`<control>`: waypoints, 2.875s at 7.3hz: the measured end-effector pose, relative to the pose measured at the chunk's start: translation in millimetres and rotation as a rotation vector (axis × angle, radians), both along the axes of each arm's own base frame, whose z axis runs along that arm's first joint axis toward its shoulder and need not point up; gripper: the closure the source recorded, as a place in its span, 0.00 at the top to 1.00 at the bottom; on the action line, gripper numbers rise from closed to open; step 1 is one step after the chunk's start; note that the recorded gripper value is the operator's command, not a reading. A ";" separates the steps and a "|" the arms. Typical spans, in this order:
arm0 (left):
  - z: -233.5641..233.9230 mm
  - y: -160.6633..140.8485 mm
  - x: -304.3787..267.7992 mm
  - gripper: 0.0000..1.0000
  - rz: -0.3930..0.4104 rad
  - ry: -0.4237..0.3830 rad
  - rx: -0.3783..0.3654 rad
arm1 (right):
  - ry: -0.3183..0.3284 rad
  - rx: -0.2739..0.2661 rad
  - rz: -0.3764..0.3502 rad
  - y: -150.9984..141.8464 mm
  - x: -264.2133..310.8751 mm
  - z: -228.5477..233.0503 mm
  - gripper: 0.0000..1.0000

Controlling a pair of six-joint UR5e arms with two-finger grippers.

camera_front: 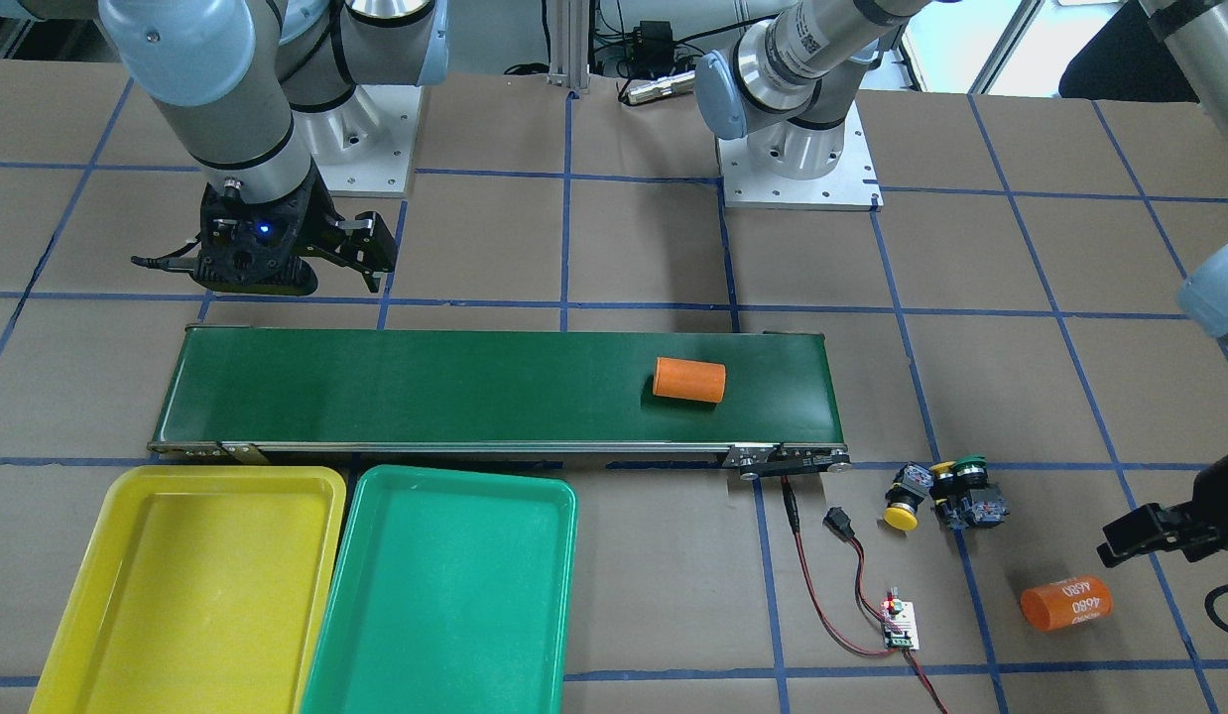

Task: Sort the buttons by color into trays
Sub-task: 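Grasp the second orange cylinder with the left gripper while the right gripper lowers, then lift and carry the second orange cylinder with the left gripper to the belt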

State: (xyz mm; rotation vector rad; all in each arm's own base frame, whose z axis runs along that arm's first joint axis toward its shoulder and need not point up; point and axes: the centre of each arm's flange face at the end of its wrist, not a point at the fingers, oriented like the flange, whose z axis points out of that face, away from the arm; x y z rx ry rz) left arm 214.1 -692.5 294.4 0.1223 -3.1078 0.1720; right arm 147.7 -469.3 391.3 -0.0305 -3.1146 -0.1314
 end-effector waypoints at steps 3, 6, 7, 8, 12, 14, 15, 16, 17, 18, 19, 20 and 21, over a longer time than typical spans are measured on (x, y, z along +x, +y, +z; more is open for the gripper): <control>-39.6 -29.7 -10.7 1.00 0.085 0.010 0.034 | -0.001 -0.014 0.001 2.1 0.1 -9.7 1.00; -56.9 -39.0 -12.0 1.00 0.084 -0.026 0.057 | -0.001 -0.014 0.002 2.6 0.2 -10.7 1.00; -64.2 -40.1 -12.1 1.00 0.083 -0.023 0.065 | -0.001 -0.014 0.002 2.7 0.3 -10.9 1.00; -71.3 -41.1 -12.1 1.00 0.081 -0.019 0.071 | -0.001 -0.013 0.002 2.8 0.3 -11.2 1.00; -84.2 -42.8 -12.6 1.00 0.077 -0.012 0.083 | -0.002 -0.032 0.004 15.8 0.4 -30.6 1.00; -90.7 -43.2 -12.2 1.00 0.077 -0.008 0.090 | -0.006 -0.063 0.004 22.5 0.6 -40.2 1.00; -94.4 -43.5 -11.8 1.00 0.077 -0.006 0.094 | -0.007 -0.069 0.004 23.1 0.6 -41.2 1.00; -97.3 -43.7 -11.7 1.00 0.077 -0.004 0.098 | -0.007 -0.072 0.004 23.2 0.6 -41.6 1.00; -100.7 -43.8 -11.5 1.00 0.077 -0.002 0.102 | -0.007 -0.074 0.004 23.4 0.6 -41.3 1.00; -104.4 -44.0 -11.4 0.89 0.077 0.000 0.106 | -0.006 -0.074 0.004 23.4 0.6 -41.3 1.00; -106.5 -44.3 -11.3 0.01 0.077 0.001 0.108 | -0.006 -0.074 0.004 23.4 0.5 -41.4 1.00; -106.8 -45.4 -11.0 0.00 0.078 0.001 0.107 | -0.006 -0.074 0.004 23.4 0.5 -41.5 1.00; -106.2 -47.2 -11.7 0.00 0.076 0.000 0.104 | -0.006 -0.074 0.004 23.3 0.5 -41.6 1.00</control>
